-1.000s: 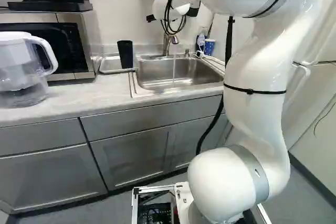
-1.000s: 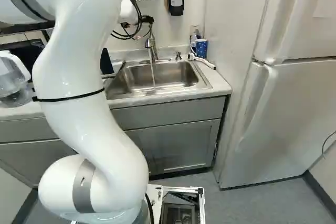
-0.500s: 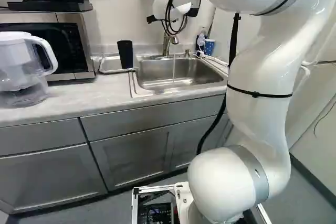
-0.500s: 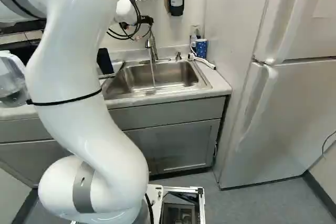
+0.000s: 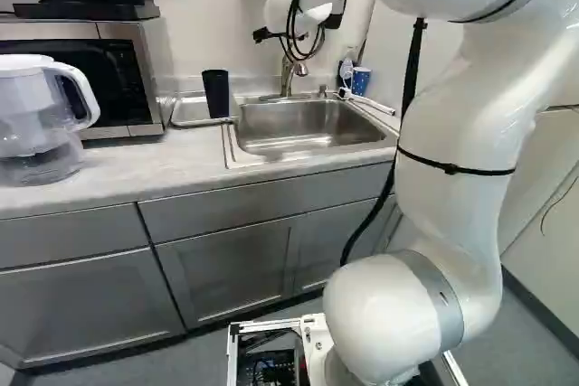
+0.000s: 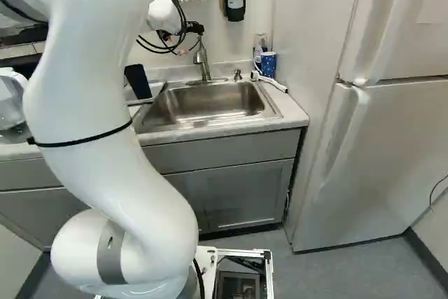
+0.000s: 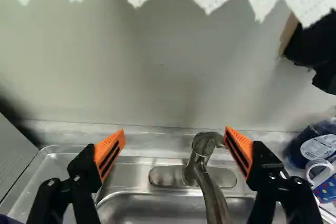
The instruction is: Rinse the cup and place it in the tray
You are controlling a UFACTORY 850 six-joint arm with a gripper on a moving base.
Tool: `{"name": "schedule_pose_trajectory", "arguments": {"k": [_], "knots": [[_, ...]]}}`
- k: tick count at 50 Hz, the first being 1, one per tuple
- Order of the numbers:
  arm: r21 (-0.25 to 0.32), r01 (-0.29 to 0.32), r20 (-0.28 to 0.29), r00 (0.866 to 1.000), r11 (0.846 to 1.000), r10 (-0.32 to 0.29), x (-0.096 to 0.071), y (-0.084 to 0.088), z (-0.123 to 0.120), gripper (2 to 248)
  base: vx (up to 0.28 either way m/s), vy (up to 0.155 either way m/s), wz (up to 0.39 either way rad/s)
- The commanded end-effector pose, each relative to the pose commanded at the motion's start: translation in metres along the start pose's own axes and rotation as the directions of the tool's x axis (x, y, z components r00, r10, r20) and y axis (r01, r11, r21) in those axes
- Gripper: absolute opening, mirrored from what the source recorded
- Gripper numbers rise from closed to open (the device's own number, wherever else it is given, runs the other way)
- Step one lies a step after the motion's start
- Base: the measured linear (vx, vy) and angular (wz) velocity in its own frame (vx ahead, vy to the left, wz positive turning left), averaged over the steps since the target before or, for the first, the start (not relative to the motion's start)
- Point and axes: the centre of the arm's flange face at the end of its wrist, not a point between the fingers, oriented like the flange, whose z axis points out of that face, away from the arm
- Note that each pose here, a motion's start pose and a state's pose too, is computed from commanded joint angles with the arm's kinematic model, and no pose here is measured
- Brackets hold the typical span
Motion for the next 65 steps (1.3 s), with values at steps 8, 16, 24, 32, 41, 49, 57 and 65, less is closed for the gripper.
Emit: {"name": "schedule_pose_trajectory", "arguments": {"k": [8,16,24,32,41,49,57,65], "knots": [[-0.001,0.0,0.009,1.0,1.0,0.0,-0.001,0.0,-0.002,247,0.0,0.0,0.0],[-0.002,0.0,0.017,1.0,1.0,0.0,-0.002,0.0,-0.002,247,0.0,0.0,0.0],[-0.003,0.0,0.025,1.0,1.0,0.0,-0.003,0.0,-0.002,247,0.0,0.0,0.0],[-0.003,0.0,0.028,1.0,1.0,0.0,-0.003,0.0,-0.002,247,0.0,0.0,0.0],[0.002,0.001,0.024,1.0,1.0,-0.002,-0.003,-0.003,-0.004,247,0.0,0.0,0.0],[0.018,0.006,0.0,1.0,1.0,-0.006,-0.002,-0.012,-0.009,247,0.0,0.0,0.0],[0.037,0.011,-0.039,0.999,0.999,-0.009,0.001,-0.021,-0.016,247,0.0,0.0,0.0],[0.051,0.015,-0.039,0.999,0.999,-0.013,0.0,-0.03,-0.023,247,0.0,0.0,0.0]]}}
